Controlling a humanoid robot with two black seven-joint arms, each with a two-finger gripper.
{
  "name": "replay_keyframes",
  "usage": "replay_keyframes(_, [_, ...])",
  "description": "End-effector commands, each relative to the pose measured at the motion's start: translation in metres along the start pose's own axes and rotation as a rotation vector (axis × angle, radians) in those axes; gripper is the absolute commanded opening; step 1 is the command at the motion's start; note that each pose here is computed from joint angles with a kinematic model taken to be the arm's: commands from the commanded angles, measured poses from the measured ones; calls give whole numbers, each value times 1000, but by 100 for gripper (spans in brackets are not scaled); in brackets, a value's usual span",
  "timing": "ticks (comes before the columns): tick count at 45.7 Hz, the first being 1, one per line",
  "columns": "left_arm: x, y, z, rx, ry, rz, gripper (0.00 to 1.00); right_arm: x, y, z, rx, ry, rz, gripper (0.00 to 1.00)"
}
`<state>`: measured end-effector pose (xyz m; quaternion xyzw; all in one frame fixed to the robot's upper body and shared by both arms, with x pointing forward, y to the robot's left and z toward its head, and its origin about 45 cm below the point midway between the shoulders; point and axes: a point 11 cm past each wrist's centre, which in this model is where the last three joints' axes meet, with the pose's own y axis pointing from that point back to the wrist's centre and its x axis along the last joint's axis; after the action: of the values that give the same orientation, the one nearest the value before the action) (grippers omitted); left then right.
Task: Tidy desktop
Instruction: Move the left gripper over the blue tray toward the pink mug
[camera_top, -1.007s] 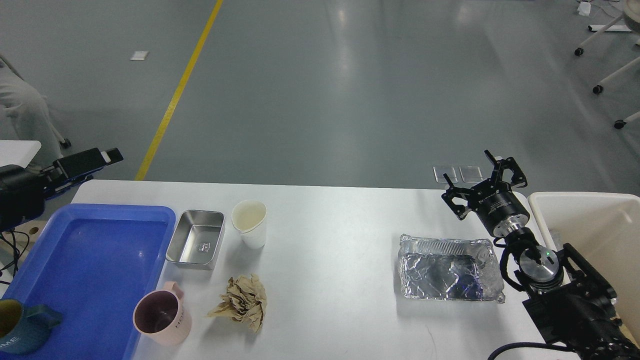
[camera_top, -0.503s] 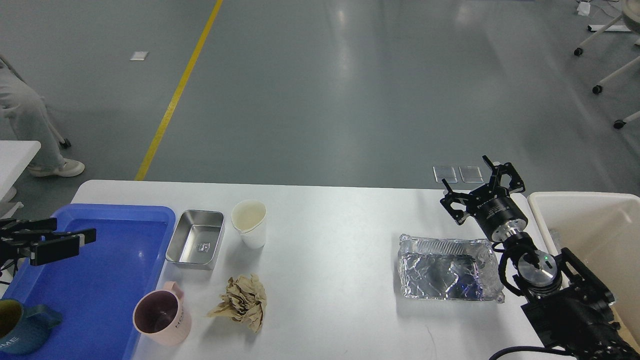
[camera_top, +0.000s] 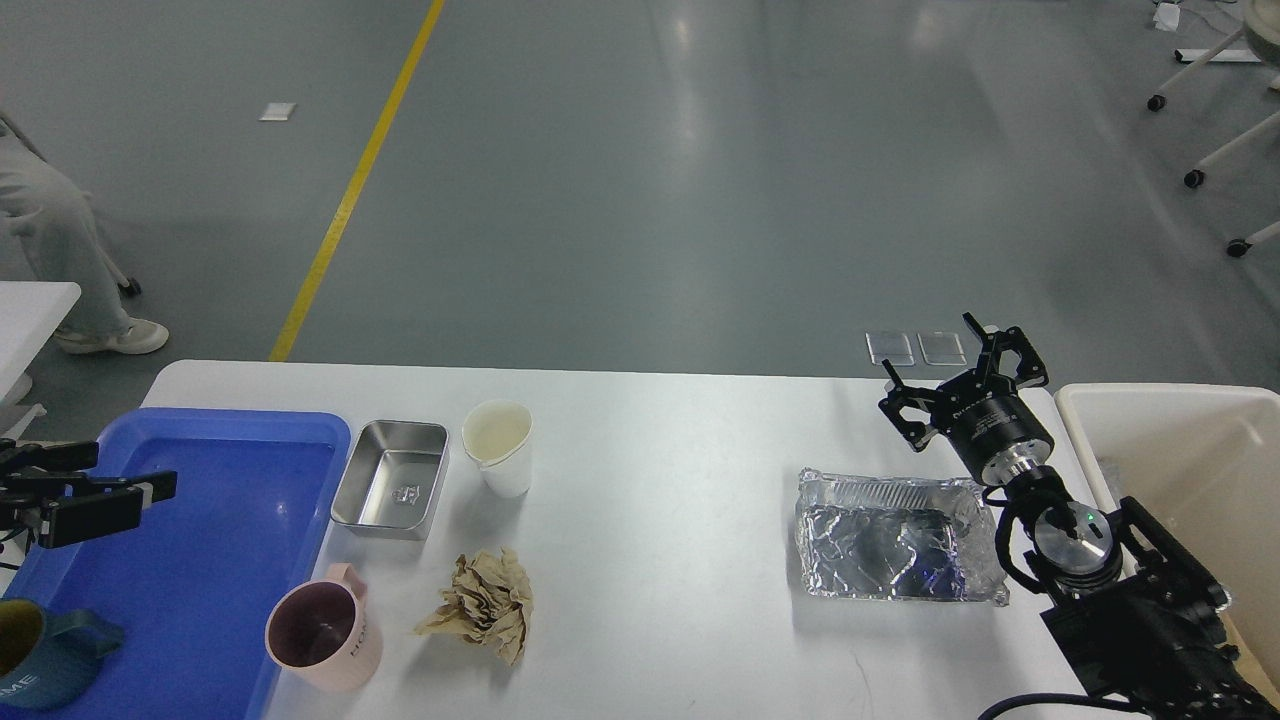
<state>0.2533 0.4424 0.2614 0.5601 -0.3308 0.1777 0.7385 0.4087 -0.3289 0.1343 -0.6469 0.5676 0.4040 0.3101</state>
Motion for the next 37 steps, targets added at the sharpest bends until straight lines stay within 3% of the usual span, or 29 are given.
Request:
replay_keyframes(1, [-1,0,1,-10,11,-9,93,0,0,1,-1,-1,1,100])
replay_keyframes(12, [38,25,16,-201,256,60,93,3,2,3,-3,-4,10,100])
replay_keyframes(29, [79,50,27,-250,299,20,92,4,3,6,-6,-10,12,100])
replay_keyframes(37, [83,45,20,-171,281,60,92,3,2,12,-13,-19,9,100])
